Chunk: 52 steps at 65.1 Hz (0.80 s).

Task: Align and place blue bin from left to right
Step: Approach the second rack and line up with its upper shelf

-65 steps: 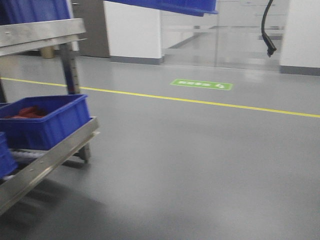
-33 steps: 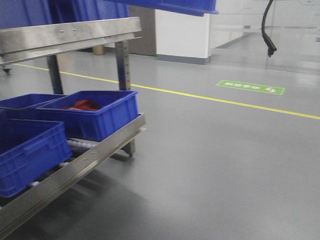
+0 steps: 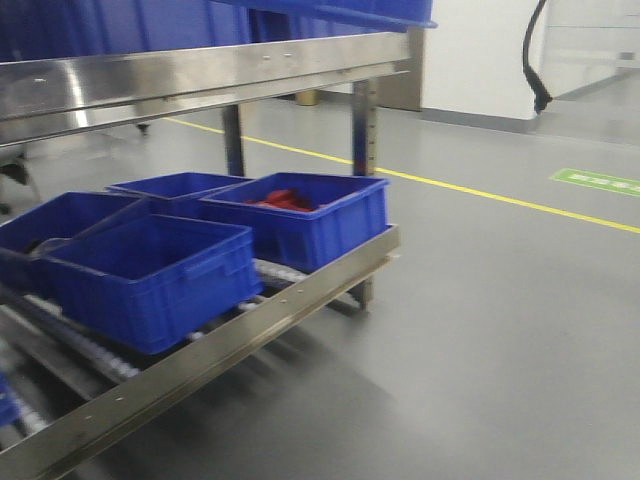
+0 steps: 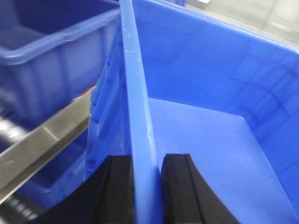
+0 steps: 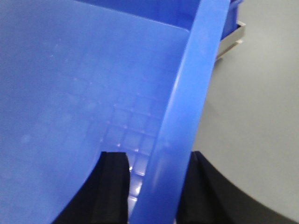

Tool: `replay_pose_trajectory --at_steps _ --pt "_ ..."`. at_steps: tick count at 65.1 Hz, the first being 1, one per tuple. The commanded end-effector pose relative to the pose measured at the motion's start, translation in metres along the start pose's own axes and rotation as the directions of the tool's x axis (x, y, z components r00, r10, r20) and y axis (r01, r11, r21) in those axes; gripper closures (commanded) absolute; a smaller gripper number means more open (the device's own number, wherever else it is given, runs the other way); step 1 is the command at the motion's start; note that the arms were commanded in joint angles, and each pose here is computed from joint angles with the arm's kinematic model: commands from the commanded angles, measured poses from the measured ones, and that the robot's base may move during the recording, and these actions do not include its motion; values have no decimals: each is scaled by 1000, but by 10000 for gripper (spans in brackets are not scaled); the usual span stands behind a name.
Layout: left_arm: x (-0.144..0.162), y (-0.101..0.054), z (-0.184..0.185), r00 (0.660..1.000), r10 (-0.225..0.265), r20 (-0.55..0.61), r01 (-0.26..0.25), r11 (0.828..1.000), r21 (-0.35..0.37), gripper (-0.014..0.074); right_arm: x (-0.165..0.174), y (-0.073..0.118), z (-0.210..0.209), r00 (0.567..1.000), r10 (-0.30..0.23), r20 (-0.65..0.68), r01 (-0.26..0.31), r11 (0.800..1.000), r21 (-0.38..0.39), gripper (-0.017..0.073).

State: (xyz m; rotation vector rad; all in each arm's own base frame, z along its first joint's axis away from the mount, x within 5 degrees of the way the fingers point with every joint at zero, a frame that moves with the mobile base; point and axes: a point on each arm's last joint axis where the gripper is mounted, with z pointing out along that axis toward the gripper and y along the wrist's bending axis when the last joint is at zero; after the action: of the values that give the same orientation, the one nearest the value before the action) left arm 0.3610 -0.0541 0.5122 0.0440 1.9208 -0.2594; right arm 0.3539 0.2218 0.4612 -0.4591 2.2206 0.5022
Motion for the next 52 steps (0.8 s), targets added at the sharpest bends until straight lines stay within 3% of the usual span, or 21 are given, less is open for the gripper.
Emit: replay_pose_trajectory --at_steps 1,52 --pt "-21 -15 -24 987 -42 153 28 995 94 704 -11 7 -10 994 25 109 -20 999 -46 712" --pt "-21 -15 -24 987 -42 153 28 995 94 704 -11 7 -10 994 25 109 -20 999 -46 712"
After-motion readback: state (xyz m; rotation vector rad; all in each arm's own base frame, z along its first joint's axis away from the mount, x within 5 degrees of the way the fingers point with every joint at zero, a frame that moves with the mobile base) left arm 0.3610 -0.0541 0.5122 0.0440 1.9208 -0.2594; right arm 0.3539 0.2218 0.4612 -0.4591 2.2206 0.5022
